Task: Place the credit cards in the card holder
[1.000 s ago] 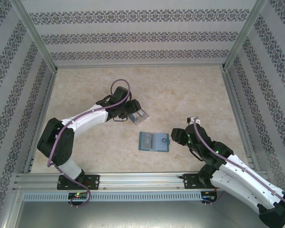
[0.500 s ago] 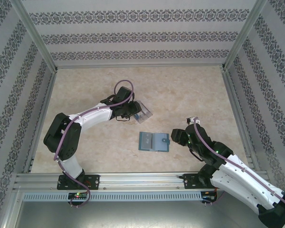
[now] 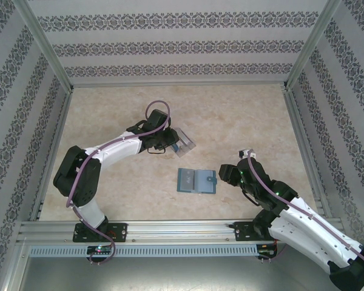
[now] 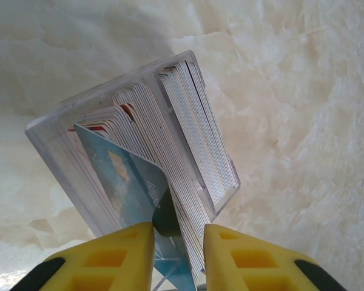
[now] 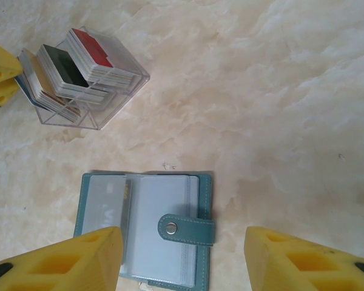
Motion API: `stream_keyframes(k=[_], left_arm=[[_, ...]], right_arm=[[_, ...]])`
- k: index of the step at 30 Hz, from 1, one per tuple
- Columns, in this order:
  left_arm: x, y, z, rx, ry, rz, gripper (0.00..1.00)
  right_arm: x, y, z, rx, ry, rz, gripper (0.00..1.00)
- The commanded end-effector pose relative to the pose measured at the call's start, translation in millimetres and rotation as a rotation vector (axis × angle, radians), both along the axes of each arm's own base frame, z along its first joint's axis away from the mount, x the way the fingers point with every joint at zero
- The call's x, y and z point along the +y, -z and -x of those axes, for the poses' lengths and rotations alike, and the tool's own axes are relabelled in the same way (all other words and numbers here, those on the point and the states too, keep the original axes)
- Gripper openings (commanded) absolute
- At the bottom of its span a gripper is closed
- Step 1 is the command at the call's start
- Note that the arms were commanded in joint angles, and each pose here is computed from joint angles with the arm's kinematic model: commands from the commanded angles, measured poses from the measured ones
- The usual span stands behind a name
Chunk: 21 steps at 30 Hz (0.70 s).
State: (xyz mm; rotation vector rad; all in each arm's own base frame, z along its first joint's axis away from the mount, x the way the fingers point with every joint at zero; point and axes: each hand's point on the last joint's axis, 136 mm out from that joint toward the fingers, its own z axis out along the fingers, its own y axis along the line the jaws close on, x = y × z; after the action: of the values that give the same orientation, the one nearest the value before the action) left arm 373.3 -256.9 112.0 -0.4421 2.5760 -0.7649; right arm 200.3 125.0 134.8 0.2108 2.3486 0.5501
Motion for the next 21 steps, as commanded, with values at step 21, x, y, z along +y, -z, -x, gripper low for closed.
stream_keyframes(k=[21], left_arm=[[12, -54, 37, -0.046, 0.078, 0.042, 0.00]], right_arm=[[57, 0, 5, 0.044, -0.268, -0.099, 0.52]])
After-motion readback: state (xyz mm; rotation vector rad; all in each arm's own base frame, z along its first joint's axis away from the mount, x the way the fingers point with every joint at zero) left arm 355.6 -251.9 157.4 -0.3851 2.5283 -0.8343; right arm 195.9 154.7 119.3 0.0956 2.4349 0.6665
